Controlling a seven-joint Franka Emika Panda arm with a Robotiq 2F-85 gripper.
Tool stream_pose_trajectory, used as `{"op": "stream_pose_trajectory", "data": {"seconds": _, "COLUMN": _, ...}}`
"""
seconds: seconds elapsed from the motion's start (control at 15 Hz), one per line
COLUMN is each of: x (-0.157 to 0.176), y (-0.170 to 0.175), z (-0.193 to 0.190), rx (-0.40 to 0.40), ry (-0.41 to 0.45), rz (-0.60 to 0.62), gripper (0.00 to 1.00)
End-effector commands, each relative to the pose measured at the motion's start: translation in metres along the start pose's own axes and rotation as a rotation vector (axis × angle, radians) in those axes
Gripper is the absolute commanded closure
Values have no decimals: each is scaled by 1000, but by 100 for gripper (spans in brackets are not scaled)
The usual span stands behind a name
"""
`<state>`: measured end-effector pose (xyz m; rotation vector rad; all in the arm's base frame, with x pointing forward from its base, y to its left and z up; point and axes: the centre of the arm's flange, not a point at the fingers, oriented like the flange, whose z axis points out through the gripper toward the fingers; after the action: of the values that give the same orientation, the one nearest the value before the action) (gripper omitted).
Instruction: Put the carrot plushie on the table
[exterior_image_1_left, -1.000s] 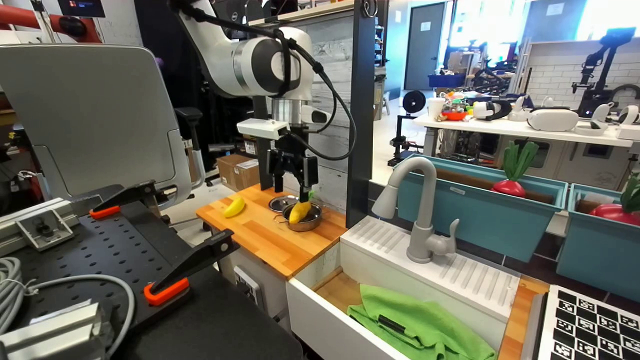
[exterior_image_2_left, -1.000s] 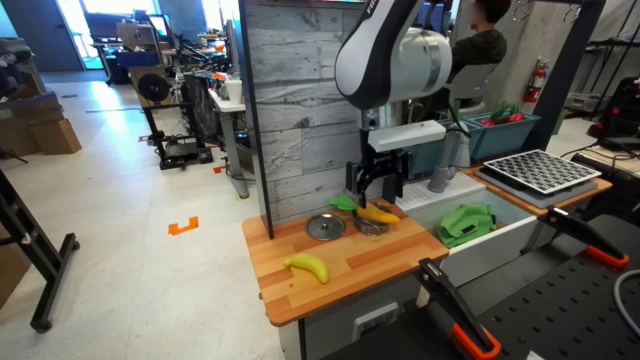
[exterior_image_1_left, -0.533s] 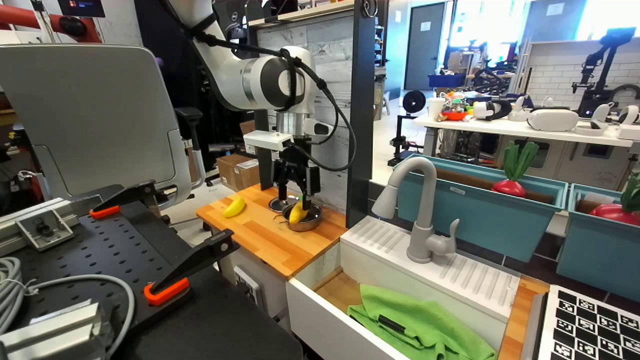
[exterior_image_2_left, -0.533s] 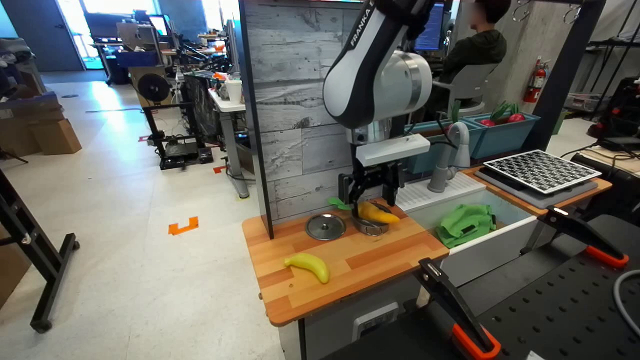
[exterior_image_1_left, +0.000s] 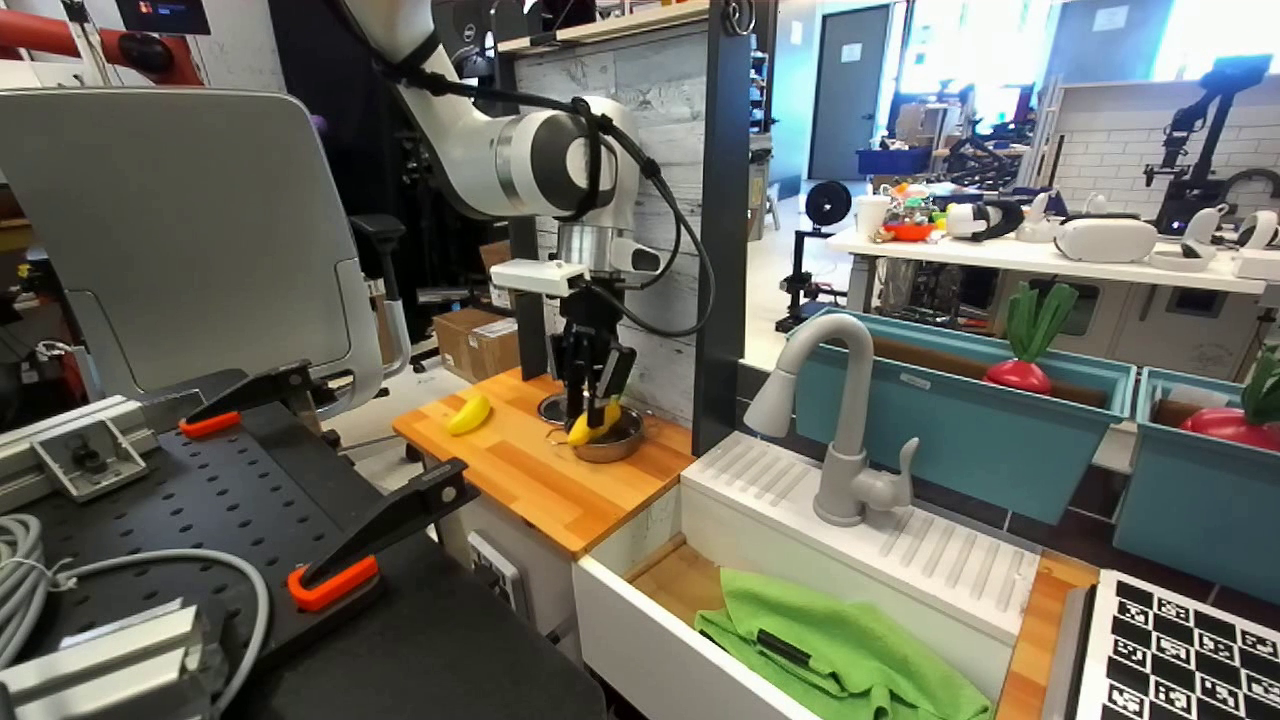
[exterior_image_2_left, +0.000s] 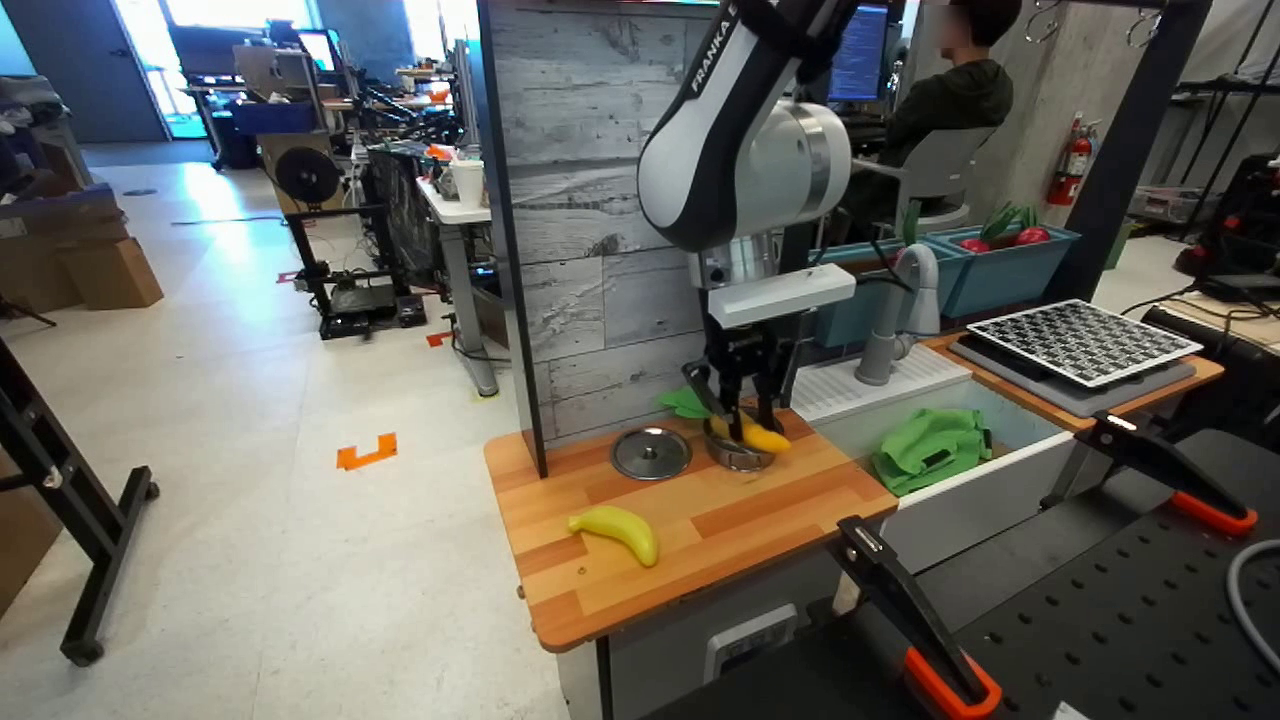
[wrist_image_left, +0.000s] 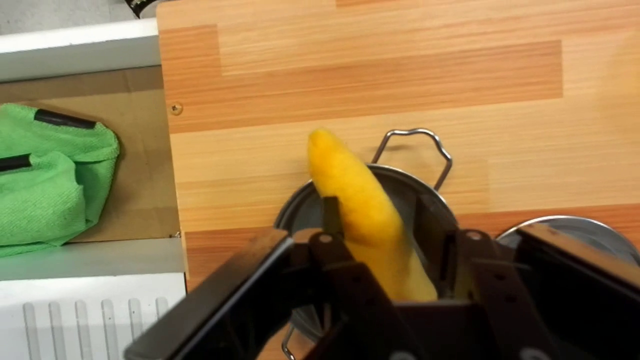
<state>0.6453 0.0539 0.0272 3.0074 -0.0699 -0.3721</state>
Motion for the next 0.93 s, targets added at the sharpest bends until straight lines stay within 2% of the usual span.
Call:
{"op": "stream_pose_trajectory", "data": {"seconds": 0.0, "x": 18, "y": 1, "z": -6, "rx": -5, "ry": -8, "rz": -2, "gripper": 88}}
{"op": "stream_pose_trajectory", "data": {"seconds": 0.07, "x": 19, "y": 2, "z": -6, "rx": -3, "ry": -8, "rz": -1, "gripper": 97}}
{"op": "stream_pose_trajectory", "data": {"seconds": 0.13, "x": 19, "y": 2, "z": -7, "rx": -3, "ry": -10, "rz": -2, "gripper": 100}}
{"op": "stream_pose_trajectory", "data": {"seconds": 0.6, "x": 12, "y": 6, "z": -22, "rx": 9, "ry": 10, "rz": 1, "gripper": 99}}
{"op": "stream_pose_trajectory", "data": {"seconds": 0.87, "x": -8, "y": 9, "z": -40, "rx": 7, "ry": 37, "rz": 5, "gripper": 99}}
